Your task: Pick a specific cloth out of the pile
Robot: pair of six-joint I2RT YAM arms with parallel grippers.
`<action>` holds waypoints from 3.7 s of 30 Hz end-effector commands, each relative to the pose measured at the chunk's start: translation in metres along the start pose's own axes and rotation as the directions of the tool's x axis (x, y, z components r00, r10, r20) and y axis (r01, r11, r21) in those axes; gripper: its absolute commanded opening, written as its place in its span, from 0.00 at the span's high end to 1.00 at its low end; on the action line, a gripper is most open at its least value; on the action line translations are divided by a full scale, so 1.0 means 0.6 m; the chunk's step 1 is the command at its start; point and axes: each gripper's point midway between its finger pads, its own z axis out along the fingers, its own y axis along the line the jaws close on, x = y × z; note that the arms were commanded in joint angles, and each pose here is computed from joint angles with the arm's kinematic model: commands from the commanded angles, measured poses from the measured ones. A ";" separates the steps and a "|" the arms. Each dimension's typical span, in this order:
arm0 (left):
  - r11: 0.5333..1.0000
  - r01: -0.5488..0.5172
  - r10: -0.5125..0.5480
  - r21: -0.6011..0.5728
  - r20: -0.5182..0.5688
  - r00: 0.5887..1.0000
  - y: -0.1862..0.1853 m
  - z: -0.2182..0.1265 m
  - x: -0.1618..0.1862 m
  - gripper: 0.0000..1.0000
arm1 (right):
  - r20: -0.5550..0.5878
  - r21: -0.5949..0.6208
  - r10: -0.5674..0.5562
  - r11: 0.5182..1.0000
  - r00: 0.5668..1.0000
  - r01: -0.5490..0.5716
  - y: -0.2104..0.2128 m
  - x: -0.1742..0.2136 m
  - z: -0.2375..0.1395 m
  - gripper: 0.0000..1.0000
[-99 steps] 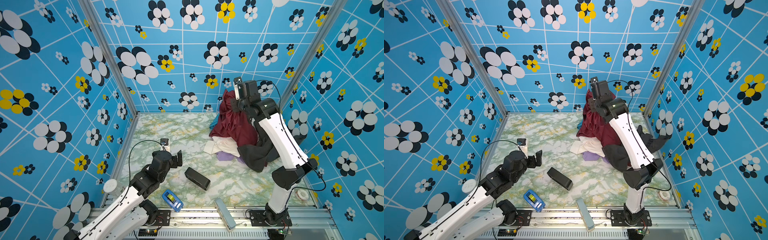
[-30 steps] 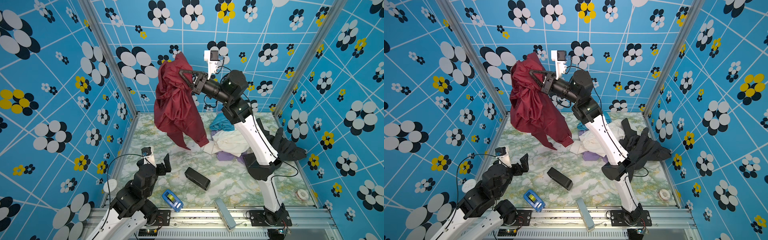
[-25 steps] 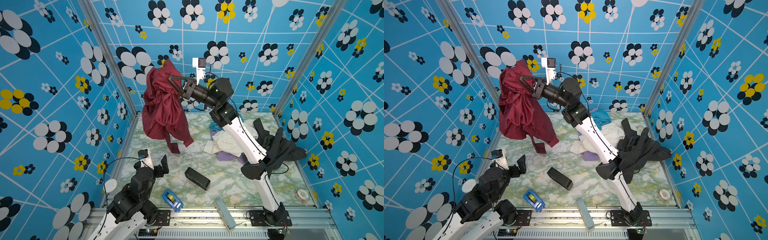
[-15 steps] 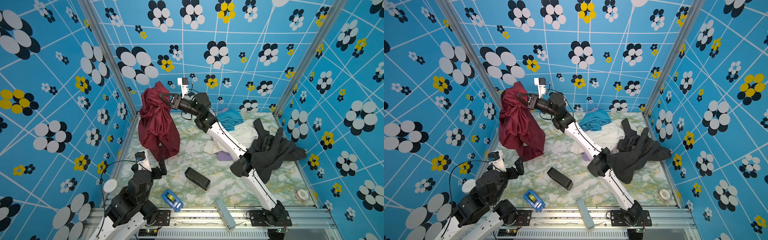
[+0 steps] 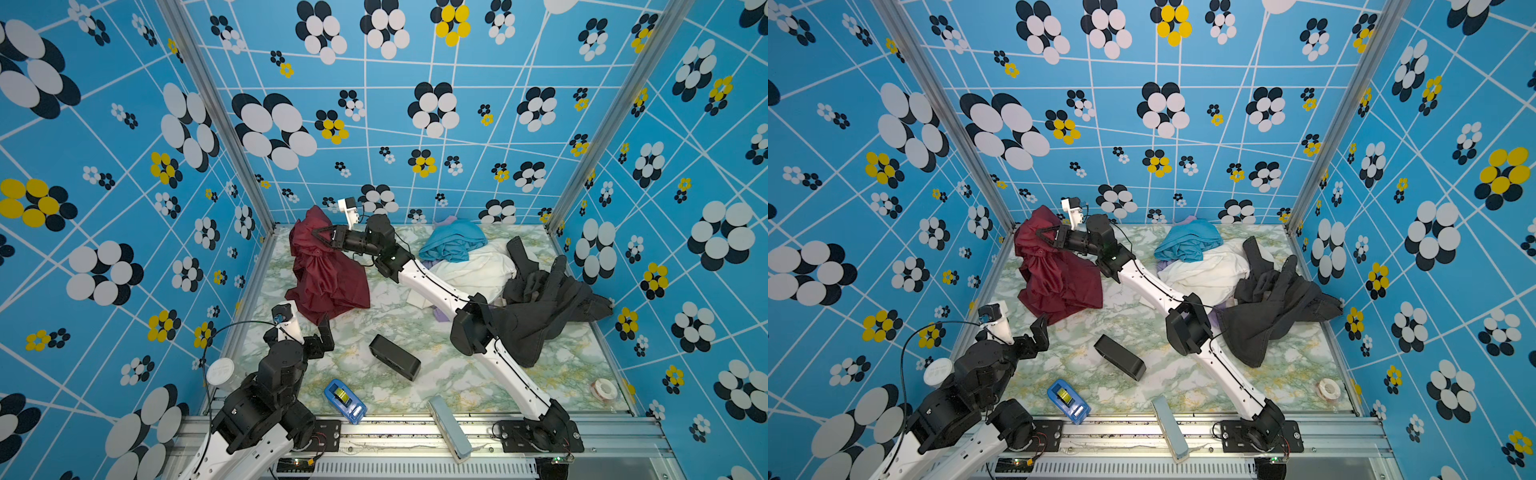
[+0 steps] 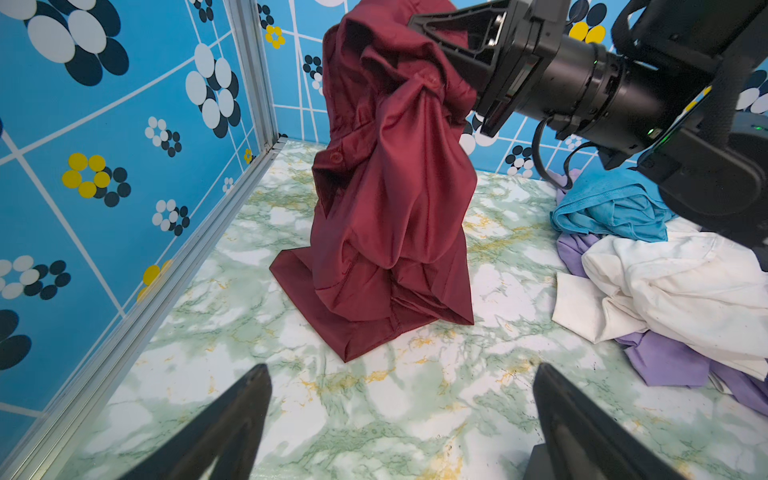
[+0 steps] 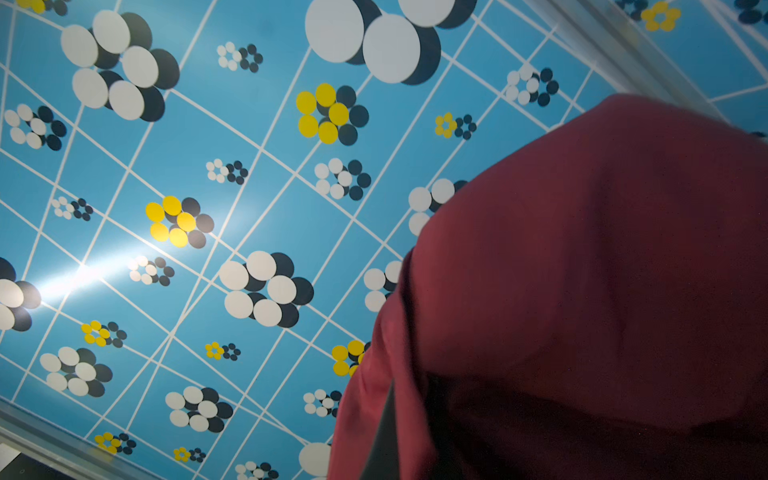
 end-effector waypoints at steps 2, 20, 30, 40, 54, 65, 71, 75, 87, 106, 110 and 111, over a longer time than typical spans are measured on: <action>1.000 0.004 -0.004 -0.021 -0.002 1.000 0.008 0.000 0.008 0.01 | -0.174 0.007 0.055 0.998 0.983 -0.055 -0.018 0.125 0.033 1.00; 1.000 0.023 -0.023 -0.002 -0.005 1.000 0.002 0.003 0.016 0.01 | -0.267 0.419 0.147 0.908 0.952 -0.023 -0.219 0.252 -0.011 0.55; 1.000 0.031 -0.031 -0.003 -0.004 1.000 0.003 0.002 0.014 0.01 | -0.282 0.289 0.054 0.957 0.958 0.031 -0.125 0.201 0.005 0.10; 0.999 0.037 -0.037 0.011 -0.001 0.999 0.000 -0.005 0.003 0.01 | -0.275 0.183 -0.043 0.979 0.960 0.096 0.007 0.127 -0.004 0.01; 0.999 -0.021 0.022 -0.033 0.024 0.999 0.007 -0.009 -0.027 0.01 | -0.425 0.536 -0.139 0.757 0.895 0.372 0.044 0.034 -0.248 0.01; 0.949 -0.250 0.252 -0.191 -0.015 0.968 0.017 0.030 -0.036 0.01 | -0.287 0.839 -0.217 0.413 0.933 0.354 0.016 -0.036 -0.638 0.01; 0.962 -0.202 0.194 -0.184 -0.062 0.979 0.028 0.090 -0.004 0.01 | -0.255 0.934 -0.335 0.157 0.907 0.321 0.028 -0.040 -0.811 0.01; 0.969 -0.138 0.112 -0.206 -0.129 0.985 0.066 0.141 0.028 0.01 | -0.201 0.963 -0.387 0.091 0.900 0.254 0.028 -0.041 -0.882 0.01; 0.962 -0.156 0.150 -0.223 -0.044 0.988 0.116 0.234 0.099 0.01 | -0.104 0.982 -0.339 -0.184 0.935 0.043 -0.119 -0.008 -1.059 0.01; 0.973 -0.157 0.164 -0.168 0.025 0.986 0.129 0.279 0.102 0.01 | -0.074 0.988 -0.378 -0.151 0.923 0.017 -0.194 -0.001 -1.083 0.01; 0.977 -0.154 0.161 -0.146 0.037 0.986 0.125 0.282 0.101 0.01 | -0.059 0.989 -0.406 -0.150 0.912 -0.003 -0.149 -0.017 -1.082 0.01; 0.977 -0.154 0.161 -0.146 0.040 0.986 0.125 0.281 0.100 0.01 | -0.048 0.987 -0.413 -0.161 0.910 -0.021 -0.134 -0.021 -1.086 0.01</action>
